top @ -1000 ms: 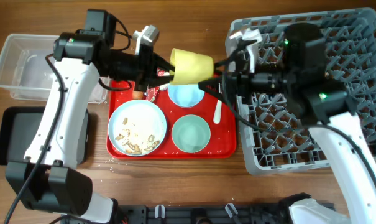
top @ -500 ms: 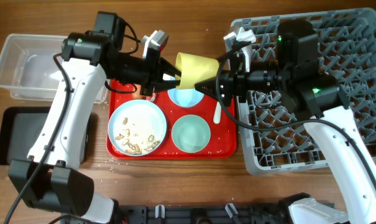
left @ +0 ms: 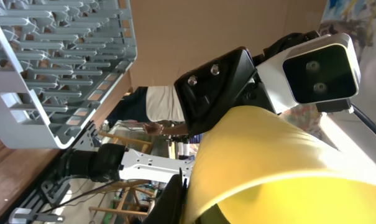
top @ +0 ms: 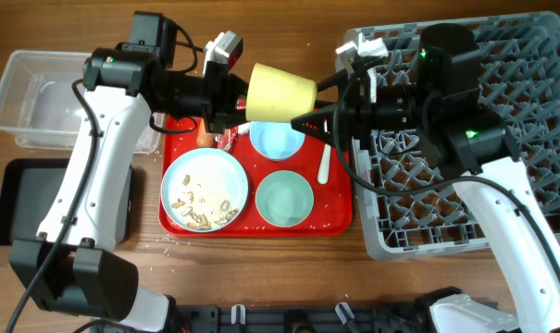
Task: Sort waste into correct bins and load items into the dishwasher rack
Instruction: 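Pass the yellow cup from the left gripper to the right gripper, then lower the yellow cup into the rack and open the right gripper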
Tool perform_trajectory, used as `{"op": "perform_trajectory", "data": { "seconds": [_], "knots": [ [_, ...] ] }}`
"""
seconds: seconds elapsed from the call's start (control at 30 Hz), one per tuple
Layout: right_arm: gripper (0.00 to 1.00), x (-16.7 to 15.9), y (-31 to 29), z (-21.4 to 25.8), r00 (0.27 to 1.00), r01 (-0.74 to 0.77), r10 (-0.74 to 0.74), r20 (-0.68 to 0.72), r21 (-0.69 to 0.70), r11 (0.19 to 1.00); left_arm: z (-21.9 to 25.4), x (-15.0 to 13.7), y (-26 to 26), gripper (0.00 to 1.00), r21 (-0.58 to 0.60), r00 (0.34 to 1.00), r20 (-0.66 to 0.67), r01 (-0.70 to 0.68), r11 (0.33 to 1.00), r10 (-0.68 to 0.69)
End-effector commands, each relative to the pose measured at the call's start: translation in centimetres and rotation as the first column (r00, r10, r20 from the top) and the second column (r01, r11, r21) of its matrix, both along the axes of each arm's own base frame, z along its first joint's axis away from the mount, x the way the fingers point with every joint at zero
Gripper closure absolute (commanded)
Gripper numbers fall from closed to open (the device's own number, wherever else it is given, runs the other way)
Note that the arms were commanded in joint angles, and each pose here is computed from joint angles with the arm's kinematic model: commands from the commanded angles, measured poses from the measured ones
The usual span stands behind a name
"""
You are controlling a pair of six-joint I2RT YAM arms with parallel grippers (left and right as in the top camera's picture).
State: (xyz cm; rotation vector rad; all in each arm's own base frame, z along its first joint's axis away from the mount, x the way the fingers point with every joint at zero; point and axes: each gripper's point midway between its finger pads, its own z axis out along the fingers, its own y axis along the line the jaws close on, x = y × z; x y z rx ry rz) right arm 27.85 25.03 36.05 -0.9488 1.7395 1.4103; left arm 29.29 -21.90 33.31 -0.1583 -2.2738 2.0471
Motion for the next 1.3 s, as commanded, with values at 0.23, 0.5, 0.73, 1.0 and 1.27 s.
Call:
{"op": "perform_trajectory", "data": {
  "seconds": [0.23,0.5,0.73,1.0,1.27],
  "knots": [
    [0.46,-0.9,0.2,2.0,0.999,-0.042,0.041,0.007,0.047,0.998,0.5,0.0,-0.4,0.96,-0.030,0.999,0.050,0.021,0.999,-0.019],
    [0.52,0.8,-4.0,1.5,0.937,0.350,-0.349,0.026,-0.112,0.930,-4.1,3.3,1.6,0.00,0.237,0.983,0.164,-0.124,0.964,0.086],
    [0.52,-0.4,-18.3,-8.3,0.424,0.692,-0.906,-0.021,-0.638,0.339,-4.3,4.7,4.2,0.00,0.249,0.973,0.163,-0.199,0.948,0.162],
    [0.52,-2.4,-20.6,-19.9,0.283,0.219,-0.956,-0.073,-0.966,0.138,-4.6,4.8,4.3,0.00,0.267,0.973,0.164,-0.204,0.942,0.165],
    [0.28,2.3,-19.7,-18.1,0.299,0.355,-0.953,-0.057,-0.920,0.167,-5.5,4.9,4.7,0.00,0.319,0.971,0.163,-0.219,0.922,0.175]
  ]
}}
